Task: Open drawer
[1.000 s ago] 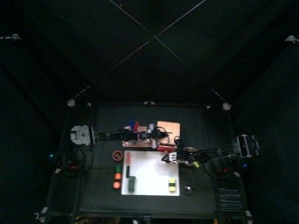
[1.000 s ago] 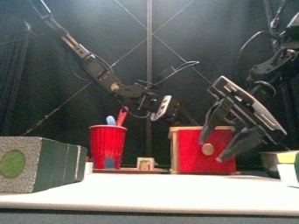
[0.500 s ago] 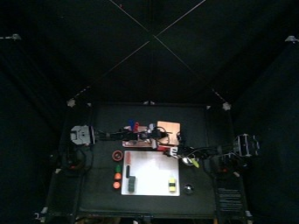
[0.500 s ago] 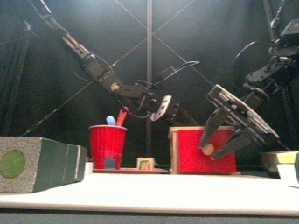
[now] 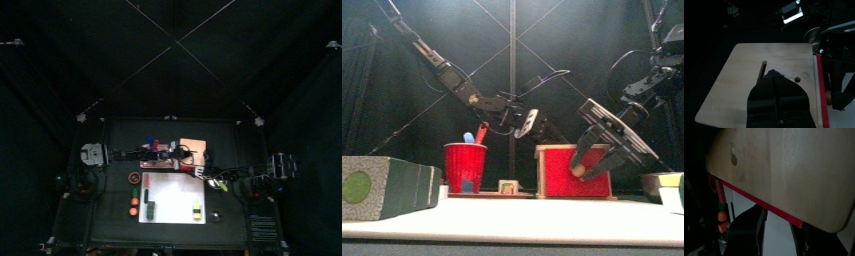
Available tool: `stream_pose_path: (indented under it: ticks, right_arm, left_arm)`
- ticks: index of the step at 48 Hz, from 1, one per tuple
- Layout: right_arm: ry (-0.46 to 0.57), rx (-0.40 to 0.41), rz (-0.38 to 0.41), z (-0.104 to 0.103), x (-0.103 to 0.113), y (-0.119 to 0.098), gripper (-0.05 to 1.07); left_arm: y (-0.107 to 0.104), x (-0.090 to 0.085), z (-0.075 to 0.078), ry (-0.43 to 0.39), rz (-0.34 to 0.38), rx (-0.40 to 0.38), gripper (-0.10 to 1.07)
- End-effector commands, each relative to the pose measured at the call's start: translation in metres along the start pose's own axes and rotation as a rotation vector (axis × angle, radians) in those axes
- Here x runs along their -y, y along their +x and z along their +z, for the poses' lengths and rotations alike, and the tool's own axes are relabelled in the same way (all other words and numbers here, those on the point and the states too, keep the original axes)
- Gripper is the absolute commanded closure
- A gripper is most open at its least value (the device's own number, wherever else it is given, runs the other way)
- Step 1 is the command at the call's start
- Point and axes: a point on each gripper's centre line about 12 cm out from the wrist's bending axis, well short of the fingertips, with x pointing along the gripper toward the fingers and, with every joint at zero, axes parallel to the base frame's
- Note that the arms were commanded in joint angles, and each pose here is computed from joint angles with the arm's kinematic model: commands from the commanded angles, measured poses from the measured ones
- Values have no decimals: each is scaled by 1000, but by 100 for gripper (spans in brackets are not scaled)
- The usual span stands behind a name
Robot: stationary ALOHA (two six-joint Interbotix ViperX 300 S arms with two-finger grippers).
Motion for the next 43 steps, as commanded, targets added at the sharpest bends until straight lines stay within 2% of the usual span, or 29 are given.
stream_pose_path:
  ticks: [1, 11, 17, 43]
  right_arm:
    - [13, 17, 39, 4, -10, -4, 31]
    - [42, 28, 38, 6, -10, -4, 31]
    - [76, 62, 48, 11, -9, -4, 31]
    - [88, 91, 65, 13, -9, -5, 31]
  left_arm:
    - [0, -2, -8, 1, 2, -35, 98]
    - [1, -3, -8, 1, 2, -35, 98]
    - [1, -2, -7, 2, 1, -33, 98]
    - [2, -2, -9, 1, 1, -38, 98]
